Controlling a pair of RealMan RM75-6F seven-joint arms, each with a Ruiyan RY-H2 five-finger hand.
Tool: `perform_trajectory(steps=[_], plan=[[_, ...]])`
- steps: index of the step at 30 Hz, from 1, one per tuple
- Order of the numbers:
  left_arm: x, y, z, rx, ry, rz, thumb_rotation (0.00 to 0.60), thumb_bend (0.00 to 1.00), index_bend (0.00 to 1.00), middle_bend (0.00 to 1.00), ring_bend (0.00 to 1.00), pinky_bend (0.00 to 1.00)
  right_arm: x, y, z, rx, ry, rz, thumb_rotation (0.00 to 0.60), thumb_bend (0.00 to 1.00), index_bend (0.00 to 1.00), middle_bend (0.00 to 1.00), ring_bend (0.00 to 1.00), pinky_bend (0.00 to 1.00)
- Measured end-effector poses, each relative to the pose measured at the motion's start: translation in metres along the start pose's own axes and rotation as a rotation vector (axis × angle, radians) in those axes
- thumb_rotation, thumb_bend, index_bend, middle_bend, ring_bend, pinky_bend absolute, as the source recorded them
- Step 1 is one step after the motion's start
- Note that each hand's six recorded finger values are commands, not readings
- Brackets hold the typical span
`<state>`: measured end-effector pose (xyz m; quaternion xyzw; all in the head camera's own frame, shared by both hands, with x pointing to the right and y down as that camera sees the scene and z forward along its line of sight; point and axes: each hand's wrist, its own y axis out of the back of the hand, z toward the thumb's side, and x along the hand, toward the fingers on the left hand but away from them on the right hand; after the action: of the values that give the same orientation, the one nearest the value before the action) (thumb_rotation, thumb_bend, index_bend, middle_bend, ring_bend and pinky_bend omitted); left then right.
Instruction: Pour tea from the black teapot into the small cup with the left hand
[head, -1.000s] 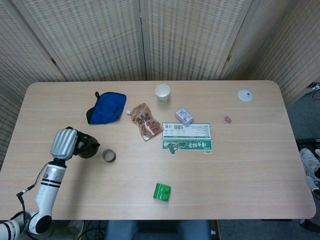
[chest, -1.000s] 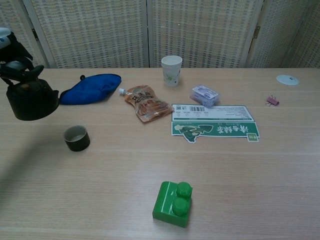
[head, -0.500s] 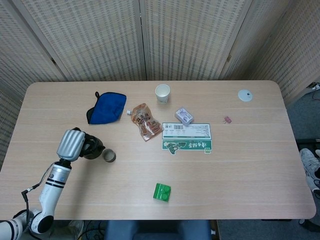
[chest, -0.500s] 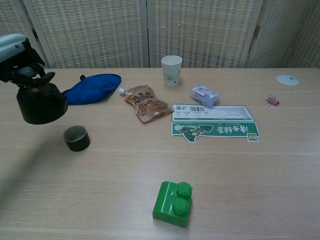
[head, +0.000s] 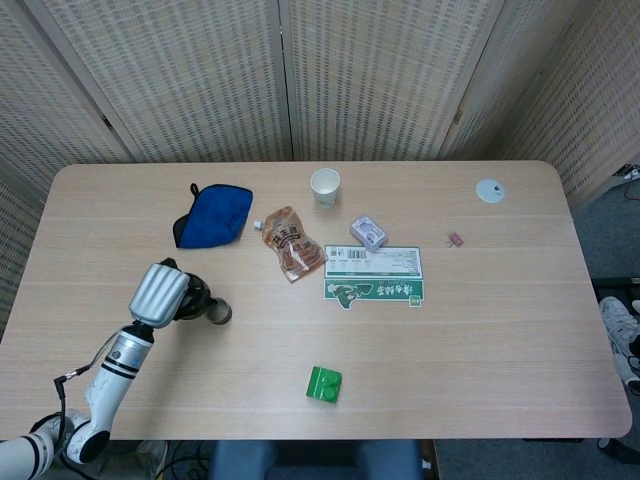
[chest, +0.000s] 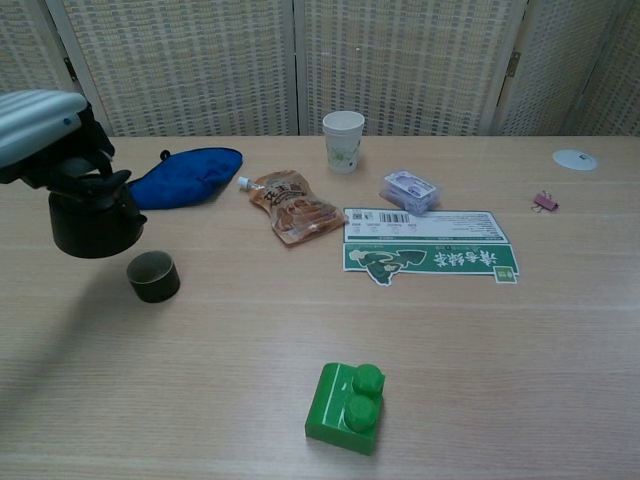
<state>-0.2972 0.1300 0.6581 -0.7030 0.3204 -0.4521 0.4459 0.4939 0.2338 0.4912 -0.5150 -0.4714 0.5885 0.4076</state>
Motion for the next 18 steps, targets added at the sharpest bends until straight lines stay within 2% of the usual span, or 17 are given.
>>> perform_trajectory(steps=[18], plan=[[0.000, -0.011, -0.003, 0.139, -0.057, 0.019, 0.503, 0.45, 1.00, 1.00, 0.98, 0.50, -0.002, -0.001, 0.003, 0.003, 0.004, 0.003, 0.600, 0.19, 0.26, 0.32, 0.24, 0.16]])
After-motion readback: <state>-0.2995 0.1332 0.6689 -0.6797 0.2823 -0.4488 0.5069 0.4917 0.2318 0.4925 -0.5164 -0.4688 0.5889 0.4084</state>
